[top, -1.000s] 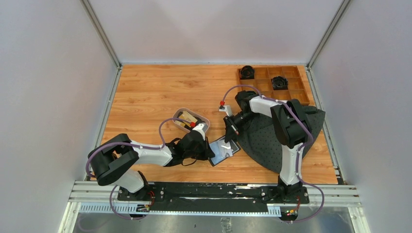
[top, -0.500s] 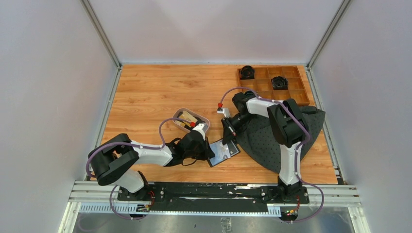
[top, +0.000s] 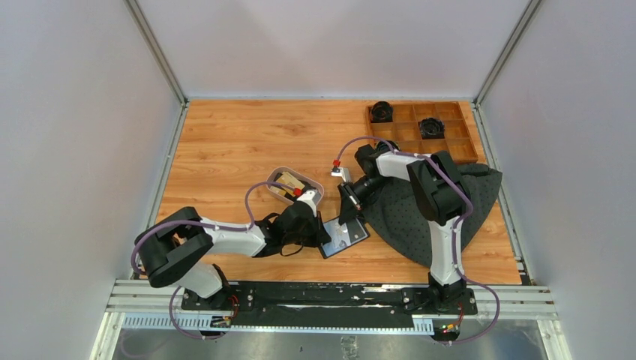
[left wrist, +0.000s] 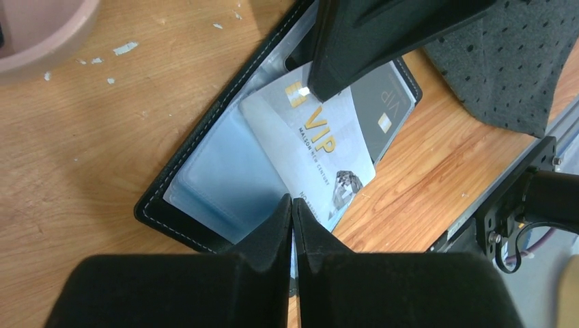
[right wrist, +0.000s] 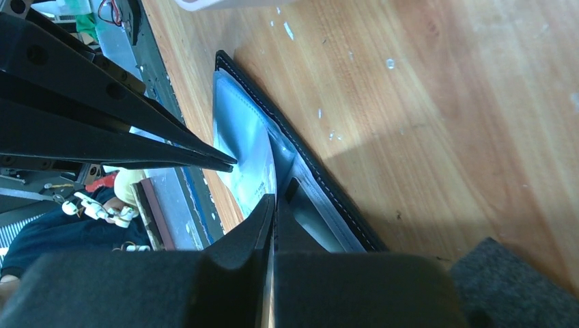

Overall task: Put the credit cards into the card holder
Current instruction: Insert the credit card into the card holder.

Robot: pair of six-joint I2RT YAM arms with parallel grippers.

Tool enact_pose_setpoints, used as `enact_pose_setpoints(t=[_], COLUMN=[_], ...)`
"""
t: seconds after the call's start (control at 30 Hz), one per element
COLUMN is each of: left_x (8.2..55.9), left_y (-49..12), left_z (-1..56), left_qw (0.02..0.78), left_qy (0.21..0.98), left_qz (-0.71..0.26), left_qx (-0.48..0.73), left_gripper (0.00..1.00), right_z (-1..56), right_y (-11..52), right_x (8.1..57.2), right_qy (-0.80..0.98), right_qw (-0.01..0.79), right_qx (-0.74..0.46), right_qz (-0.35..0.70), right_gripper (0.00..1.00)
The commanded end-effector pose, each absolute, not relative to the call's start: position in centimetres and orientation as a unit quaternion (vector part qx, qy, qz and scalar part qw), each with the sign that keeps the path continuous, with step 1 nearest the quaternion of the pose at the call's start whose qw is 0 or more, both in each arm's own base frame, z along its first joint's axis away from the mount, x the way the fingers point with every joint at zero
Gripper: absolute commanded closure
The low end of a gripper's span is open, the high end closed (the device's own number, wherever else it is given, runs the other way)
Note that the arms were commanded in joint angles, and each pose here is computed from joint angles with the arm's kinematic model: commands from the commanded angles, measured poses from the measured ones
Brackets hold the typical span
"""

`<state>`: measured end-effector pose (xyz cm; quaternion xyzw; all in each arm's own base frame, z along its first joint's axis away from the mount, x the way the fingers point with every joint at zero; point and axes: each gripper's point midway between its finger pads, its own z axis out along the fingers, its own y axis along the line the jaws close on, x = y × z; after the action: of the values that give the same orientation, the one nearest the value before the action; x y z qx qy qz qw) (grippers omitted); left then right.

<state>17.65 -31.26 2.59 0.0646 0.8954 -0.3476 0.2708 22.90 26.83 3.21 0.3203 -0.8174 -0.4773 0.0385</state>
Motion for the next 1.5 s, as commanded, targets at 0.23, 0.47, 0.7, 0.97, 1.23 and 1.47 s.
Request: enact_pose_setpoints(t=[0.23,0.47,0.7,0.97,1.23,1.47], left_x=[17.2,16.3,16.3,16.3,16.3,16.4], left_y=[-30.1,-28.6,-29.0,-28.9,-29.1,-29.1], left_z=[5.5,5.3,4.4,2.9,2.5,2.8], left_qw=[0.307,0.304,0.287,0.273,0.268,0.272], left_qy=[0.875,0.875,0.885,0.897,0.900,0.898], left_qz=[-0.368,-0.375,-0.364,-0.346,-0.341,-0.344], left_qx=[0.063,0.038,0.040,0.036,0.039,0.039], left_gripper=[0.77,0.64,0.62,0.67,0.71,0.69], right_z=[2.3,3.0,3.0,3.0,3.2,3.1], right_y=[27.2,27.6,27.9,28.2,28.7,28.8], right_x=[22.2,21.8,21.5,21.0,20.8,20.3], right_qy=[-0.810,-0.797,-0.789,-0.786,-0.784,-0.780], right_qw=[0.049,0.049,0.058,0.063,0.067,0.075], right_qx=[0.351,0.360,0.367,0.373,0.377,0.372], right_qz=[-0.467,-0.482,-0.489,-0.489,-0.488,-0.498], right_gripper=[1.00,0.98,0.98,0.94,0.91,0.88])
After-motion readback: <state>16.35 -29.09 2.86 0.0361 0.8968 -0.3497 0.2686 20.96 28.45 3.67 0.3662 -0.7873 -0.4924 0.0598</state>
